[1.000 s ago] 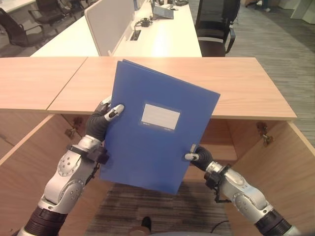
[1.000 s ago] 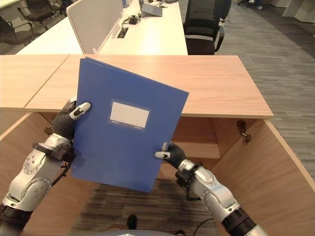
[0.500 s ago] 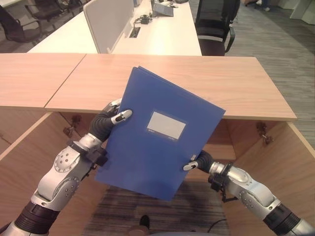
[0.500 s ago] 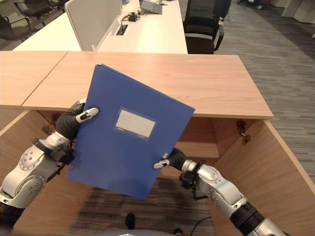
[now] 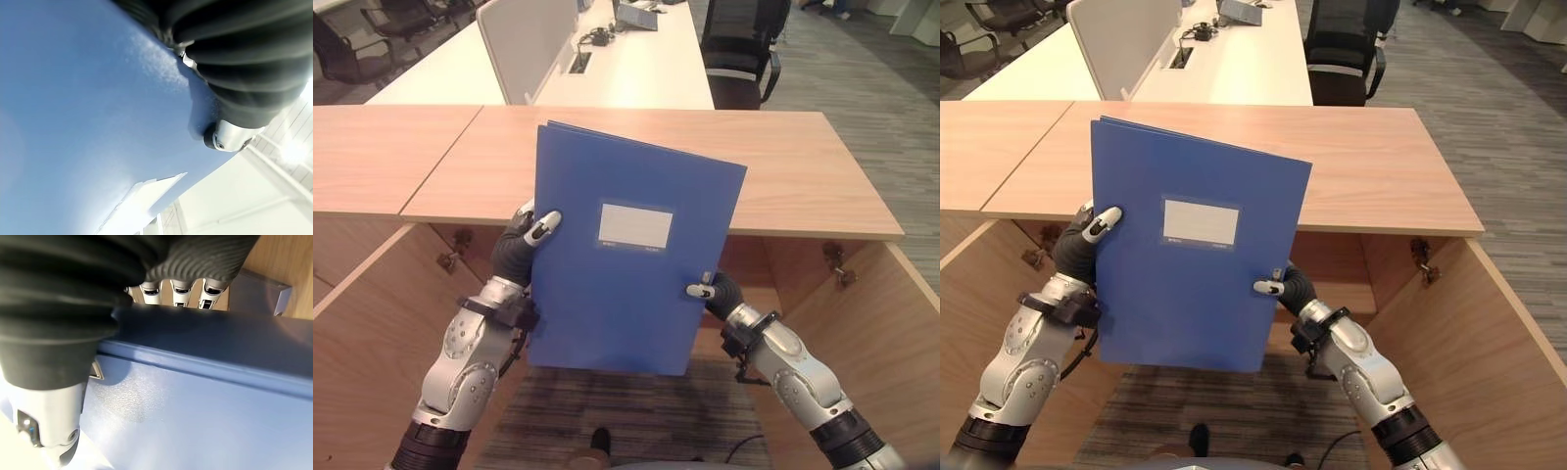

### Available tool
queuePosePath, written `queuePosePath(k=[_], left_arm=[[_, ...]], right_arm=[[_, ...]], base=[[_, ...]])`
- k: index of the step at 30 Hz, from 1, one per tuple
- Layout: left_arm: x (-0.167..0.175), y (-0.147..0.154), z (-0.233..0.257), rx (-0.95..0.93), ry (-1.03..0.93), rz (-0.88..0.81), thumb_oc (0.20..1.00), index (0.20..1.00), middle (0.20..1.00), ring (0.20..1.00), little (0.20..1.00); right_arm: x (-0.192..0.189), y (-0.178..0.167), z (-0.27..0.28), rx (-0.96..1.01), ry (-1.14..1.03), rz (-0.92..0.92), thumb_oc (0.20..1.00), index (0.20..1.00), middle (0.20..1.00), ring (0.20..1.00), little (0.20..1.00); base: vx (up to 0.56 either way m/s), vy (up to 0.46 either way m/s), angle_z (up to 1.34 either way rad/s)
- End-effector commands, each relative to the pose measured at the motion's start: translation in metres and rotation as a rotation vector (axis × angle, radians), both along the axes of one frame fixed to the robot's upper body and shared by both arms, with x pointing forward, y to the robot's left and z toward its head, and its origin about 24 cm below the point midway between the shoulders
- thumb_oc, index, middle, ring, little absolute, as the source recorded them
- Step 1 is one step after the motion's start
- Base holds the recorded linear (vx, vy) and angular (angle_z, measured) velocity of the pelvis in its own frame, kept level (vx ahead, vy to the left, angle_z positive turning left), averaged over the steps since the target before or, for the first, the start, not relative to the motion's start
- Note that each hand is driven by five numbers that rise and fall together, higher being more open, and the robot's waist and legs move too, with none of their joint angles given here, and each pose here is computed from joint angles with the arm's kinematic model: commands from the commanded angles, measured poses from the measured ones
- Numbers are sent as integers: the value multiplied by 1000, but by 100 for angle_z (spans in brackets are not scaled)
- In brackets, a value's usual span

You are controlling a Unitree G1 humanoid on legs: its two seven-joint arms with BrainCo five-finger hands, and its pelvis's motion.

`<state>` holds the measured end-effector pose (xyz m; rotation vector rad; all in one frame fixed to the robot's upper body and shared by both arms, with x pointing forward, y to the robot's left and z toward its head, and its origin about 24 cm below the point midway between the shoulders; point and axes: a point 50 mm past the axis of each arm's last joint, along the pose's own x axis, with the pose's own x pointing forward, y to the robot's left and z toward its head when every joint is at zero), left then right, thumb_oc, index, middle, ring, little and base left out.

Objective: Put the empty folder in the office cabinet

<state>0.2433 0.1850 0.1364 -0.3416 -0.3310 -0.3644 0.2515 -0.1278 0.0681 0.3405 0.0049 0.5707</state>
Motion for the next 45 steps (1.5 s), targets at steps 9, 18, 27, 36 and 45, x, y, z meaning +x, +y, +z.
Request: queuePosePath(k=[9,18,27,36,45], left_arm=[[-7,-9,34,-115,-202,16,200,200,200,200,200],[-8,-5,40,-17,-236,9,200,200,200,200,200],[-8,-3,42,52,-242,-30,200,200,200,200,200],[-8,0,43,65,-243,-35,200,200,200,200,200],[-7,0,41,79,-231,-49,200,200,200,200,200]], right_arm=[[7,22,22,43,-115,-102,1000,1000,1000,1000,1000],[6,16,12,-32,-101,-105,799,799,799,799,799],[3,7,6,-113,-96,-65,200,200,200,200,200],[2,3,7,-136,-106,-48,200,200,200,200,200],[0,8,8,-109,-91,34,200,200,200,200,200]], base=[[-1,2,0],[0,0,0],[0,0,0],[0,0,0],[0,0,0]])
